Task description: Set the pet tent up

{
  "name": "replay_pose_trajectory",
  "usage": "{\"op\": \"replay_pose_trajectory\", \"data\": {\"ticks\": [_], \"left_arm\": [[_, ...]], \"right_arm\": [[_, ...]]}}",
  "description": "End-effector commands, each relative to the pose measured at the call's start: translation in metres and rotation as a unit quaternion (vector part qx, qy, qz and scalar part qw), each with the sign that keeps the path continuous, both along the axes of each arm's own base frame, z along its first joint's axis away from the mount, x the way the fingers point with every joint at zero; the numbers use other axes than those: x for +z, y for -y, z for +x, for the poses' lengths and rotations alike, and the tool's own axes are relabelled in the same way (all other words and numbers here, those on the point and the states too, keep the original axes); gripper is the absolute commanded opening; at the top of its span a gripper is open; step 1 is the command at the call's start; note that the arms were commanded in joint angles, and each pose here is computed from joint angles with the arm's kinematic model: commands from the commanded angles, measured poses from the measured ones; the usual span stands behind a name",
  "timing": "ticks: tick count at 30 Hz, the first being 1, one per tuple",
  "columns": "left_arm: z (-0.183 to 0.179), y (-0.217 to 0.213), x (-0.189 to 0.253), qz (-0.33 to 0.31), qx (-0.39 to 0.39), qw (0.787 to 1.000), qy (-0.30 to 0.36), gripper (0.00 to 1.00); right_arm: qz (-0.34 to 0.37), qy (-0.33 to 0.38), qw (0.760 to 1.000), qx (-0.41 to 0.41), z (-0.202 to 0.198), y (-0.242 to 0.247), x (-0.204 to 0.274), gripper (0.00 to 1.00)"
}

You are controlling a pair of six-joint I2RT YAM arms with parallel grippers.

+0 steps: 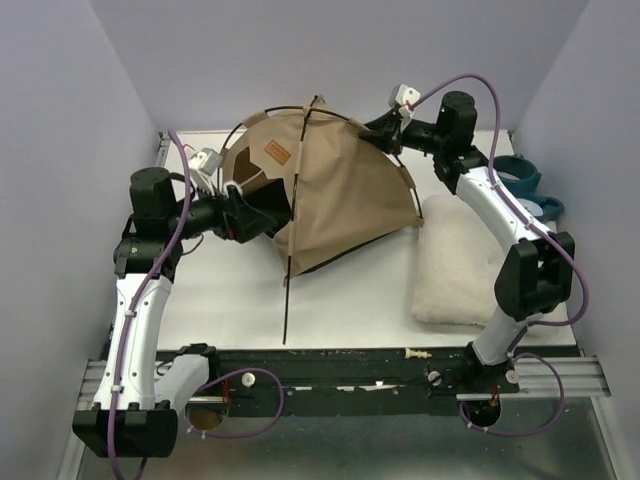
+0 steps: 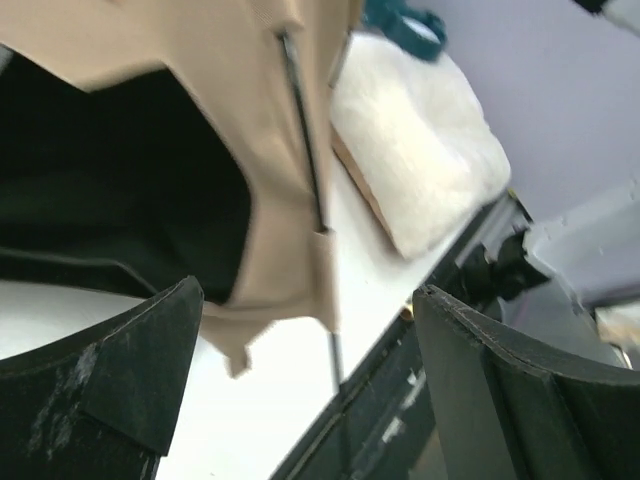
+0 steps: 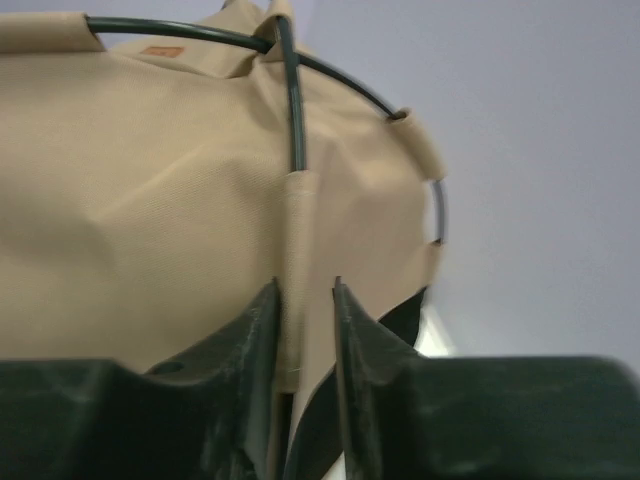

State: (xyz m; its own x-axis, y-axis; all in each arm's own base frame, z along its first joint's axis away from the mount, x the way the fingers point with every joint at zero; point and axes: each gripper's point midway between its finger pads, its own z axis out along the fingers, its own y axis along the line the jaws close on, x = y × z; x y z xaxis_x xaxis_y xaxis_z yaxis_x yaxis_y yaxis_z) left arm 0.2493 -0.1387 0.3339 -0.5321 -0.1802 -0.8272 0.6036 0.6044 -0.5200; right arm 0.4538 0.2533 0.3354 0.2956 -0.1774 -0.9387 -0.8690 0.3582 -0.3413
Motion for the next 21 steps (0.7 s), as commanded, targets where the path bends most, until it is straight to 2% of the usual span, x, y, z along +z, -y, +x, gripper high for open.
{"op": "replay_pose_trajectory", "data": {"ticks": [1,3,4,7,10,11,13,15,17,19,21], "left_arm": [[-0.025,0.023,-0.035,0.011,-0.059,0.997,-0.048,0.99],[-0.033,0.025,-0.047,0.014,-0.071,0.996,-0.057,0.99],[-0.036,0.025,-0.053,0.018,-0.073,0.995,-0.062,0.99],[-0.049,0.020,-0.075,0.052,-0.097,0.990,-0.085,0.99],[-0.061,0.009,-0.098,0.119,-0.137,0.978,-0.100,0.99],[-0.058,0.006,-0.097,0.104,-0.124,0.980,-0.117,0.99],[-0.070,0.013,-0.093,0.077,-0.170,0.975,-0.116,0.99],[-0.078,0.017,-0.109,0.074,-0.185,0.969,-0.145,0.98],[-0.092,0.020,-0.131,0.078,-0.197,0.960,-0.183,0.92],[-0.105,0.023,-0.147,0.083,-0.207,0.954,-0.202,0.88],[-0.104,0.026,-0.151,0.085,-0.191,0.956,-0.204,0.86]], "right_arm": [[0.038,0.102,0.994,-0.033,0.031,0.002,0.034,0.58],[0.031,0.115,0.991,-0.063,0.042,0.008,0.045,0.78],[0.026,0.118,0.990,-0.077,0.045,0.012,0.049,0.80],[-0.003,0.110,0.989,-0.102,0.038,0.024,0.058,0.82],[-0.013,0.050,0.993,-0.103,0.008,0.032,0.051,0.83],[-0.009,0.013,0.994,-0.110,-0.003,0.035,0.044,0.84],[0.010,-0.047,0.991,-0.125,-0.030,0.042,0.034,0.85],[0.025,-0.074,0.988,-0.137,-0.057,0.050,0.027,0.90],[0.040,-0.097,0.982,-0.156,-0.076,0.059,0.018,0.93],[0.027,-0.131,0.980,-0.148,-0.098,0.061,0.004,0.95],[0.024,-0.176,0.980,-0.092,-0.133,0.052,-0.006,0.95]]}}
